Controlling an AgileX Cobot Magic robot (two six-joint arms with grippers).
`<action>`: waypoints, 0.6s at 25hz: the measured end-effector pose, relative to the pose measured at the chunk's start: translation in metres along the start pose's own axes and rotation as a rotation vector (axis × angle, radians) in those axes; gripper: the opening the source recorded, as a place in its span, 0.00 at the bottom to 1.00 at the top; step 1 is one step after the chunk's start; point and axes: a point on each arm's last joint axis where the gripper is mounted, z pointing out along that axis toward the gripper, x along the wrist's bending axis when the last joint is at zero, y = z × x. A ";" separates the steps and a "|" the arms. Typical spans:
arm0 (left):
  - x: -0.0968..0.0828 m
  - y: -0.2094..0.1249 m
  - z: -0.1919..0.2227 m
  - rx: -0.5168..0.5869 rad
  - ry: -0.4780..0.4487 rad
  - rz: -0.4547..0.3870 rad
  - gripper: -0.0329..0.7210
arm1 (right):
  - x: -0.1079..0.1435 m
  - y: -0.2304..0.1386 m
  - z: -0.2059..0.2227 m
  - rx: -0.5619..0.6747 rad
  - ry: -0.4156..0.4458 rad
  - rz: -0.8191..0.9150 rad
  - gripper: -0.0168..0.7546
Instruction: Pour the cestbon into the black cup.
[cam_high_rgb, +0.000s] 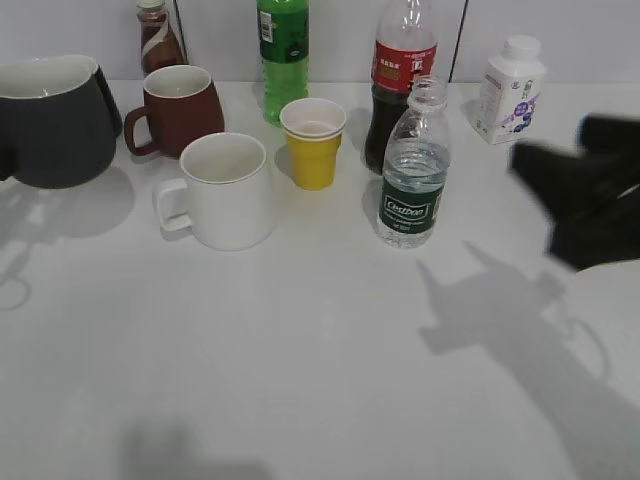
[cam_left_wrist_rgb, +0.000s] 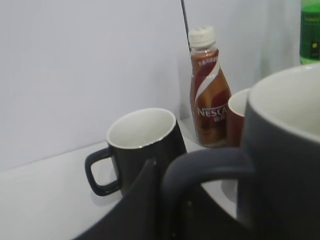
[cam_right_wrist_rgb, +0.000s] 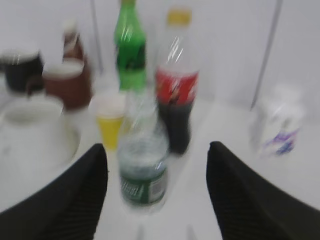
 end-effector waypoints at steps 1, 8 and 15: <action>0.000 0.001 0.000 -0.004 0.001 0.001 0.09 | 0.005 -0.010 0.009 0.041 0.011 -0.012 0.64; 0.000 0.015 -0.006 -0.041 -0.004 0.028 0.09 | 0.013 -0.054 0.063 0.100 -0.077 0.002 0.89; -0.005 0.027 -0.013 -0.051 -0.050 0.090 0.09 | 0.024 -0.076 0.114 0.159 -0.096 0.040 0.89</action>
